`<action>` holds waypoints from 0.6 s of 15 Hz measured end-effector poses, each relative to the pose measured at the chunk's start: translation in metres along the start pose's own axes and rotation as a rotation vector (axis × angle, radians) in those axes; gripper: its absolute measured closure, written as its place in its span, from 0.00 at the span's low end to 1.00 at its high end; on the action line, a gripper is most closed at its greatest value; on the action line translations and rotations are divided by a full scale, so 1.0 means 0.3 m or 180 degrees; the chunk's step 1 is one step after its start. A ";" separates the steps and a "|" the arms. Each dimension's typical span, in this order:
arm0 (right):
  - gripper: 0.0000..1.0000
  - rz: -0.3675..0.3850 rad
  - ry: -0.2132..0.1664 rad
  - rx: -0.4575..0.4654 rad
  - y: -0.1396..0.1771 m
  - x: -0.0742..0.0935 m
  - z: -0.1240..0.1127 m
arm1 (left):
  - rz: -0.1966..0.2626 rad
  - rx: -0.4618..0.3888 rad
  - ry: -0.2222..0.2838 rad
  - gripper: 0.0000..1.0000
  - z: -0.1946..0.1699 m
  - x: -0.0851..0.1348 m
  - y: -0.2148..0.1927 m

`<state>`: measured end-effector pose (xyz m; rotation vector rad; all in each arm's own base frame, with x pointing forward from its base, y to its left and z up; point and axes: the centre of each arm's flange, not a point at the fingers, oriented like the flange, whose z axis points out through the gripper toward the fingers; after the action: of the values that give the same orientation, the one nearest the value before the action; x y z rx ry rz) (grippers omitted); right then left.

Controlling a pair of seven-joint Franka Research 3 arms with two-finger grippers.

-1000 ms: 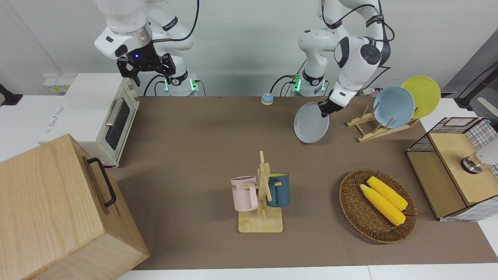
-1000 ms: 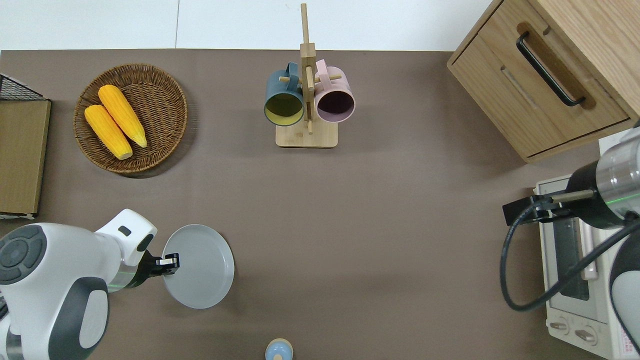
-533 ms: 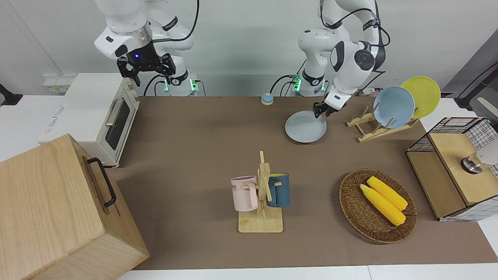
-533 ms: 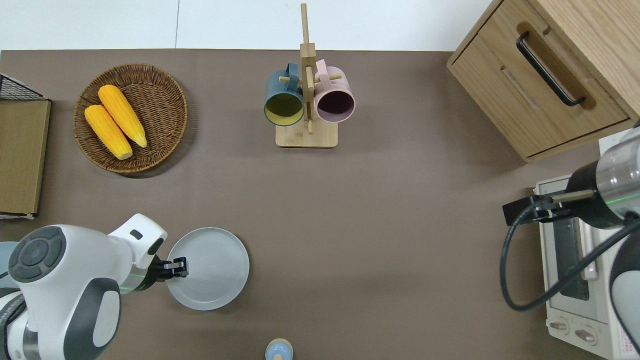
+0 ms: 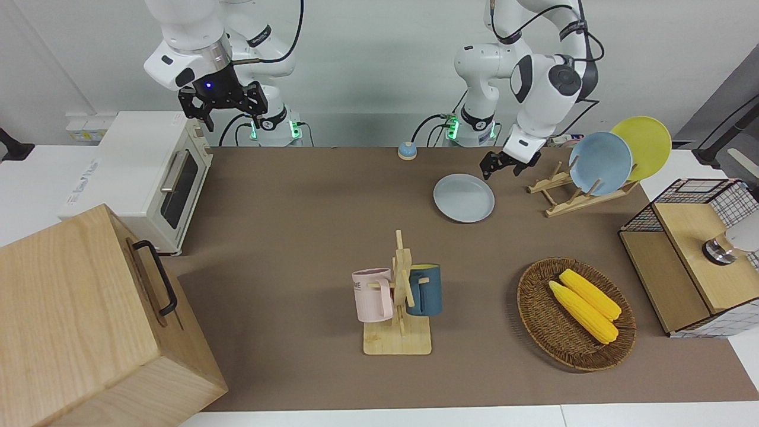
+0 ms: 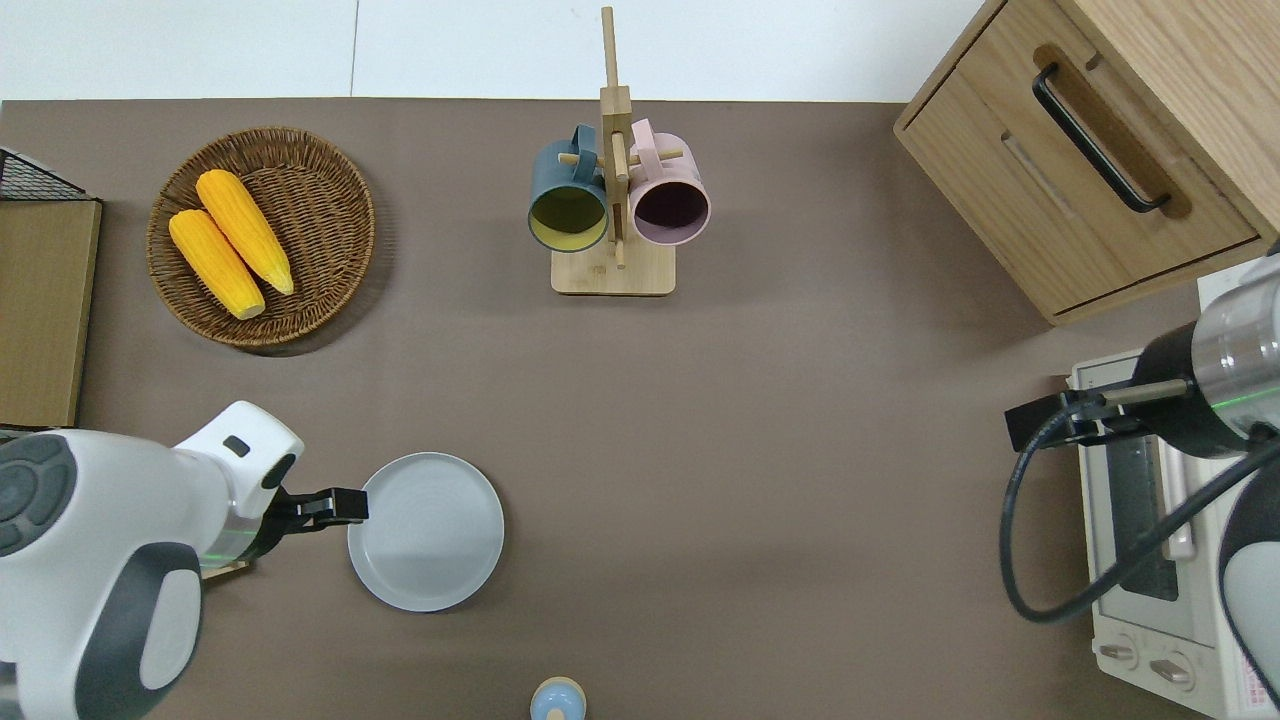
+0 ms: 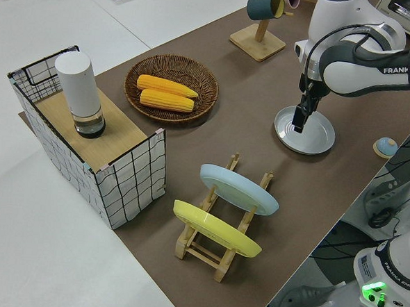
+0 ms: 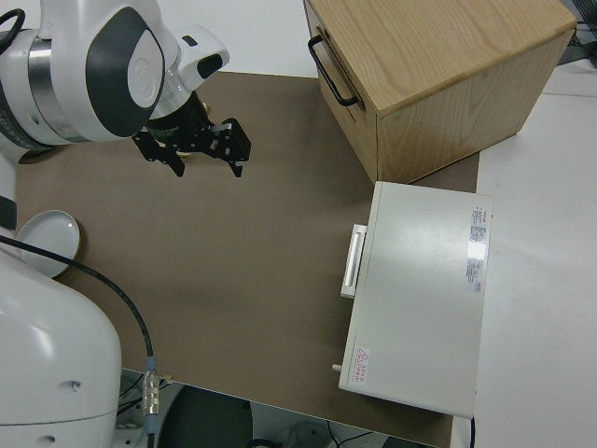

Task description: Pick gray plate from low plate rack and place it on table with left arm

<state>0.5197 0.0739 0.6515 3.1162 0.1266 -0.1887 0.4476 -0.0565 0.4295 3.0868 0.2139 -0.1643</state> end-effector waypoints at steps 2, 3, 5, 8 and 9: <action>0.01 0.0000 0.0000 0.0000 0.000 0.000 0.000 | -0.0051 -0.0006 0.0064 0.00 -0.143 0.032 -0.037; 0.01 0.0000 0.0000 0.0000 0.000 0.000 0.000 | -0.0082 -0.0022 0.0093 0.00 -0.210 0.042 -0.059; 0.01 0.0000 0.0000 0.0000 0.000 0.000 0.000 | -0.0136 -0.0063 0.0168 0.00 -0.345 0.052 -0.099; 0.01 0.0000 0.0000 0.0000 0.000 0.000 0.000 | -0.0143 -0.0094 0.0268 0.01 -0.502 0.046 -0.109; 0.01 0.0000 0.0000 0.0000 0.000 0.000 0.000 | -0.0130 -0.0091 0.0289 0.01 -0.556 0.038 -0.105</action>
<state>0.5197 0.0739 0.6515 3.1162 0.1266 -0.1887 0.4715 -0.0154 0.5928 3.0656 0.2804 -0.0221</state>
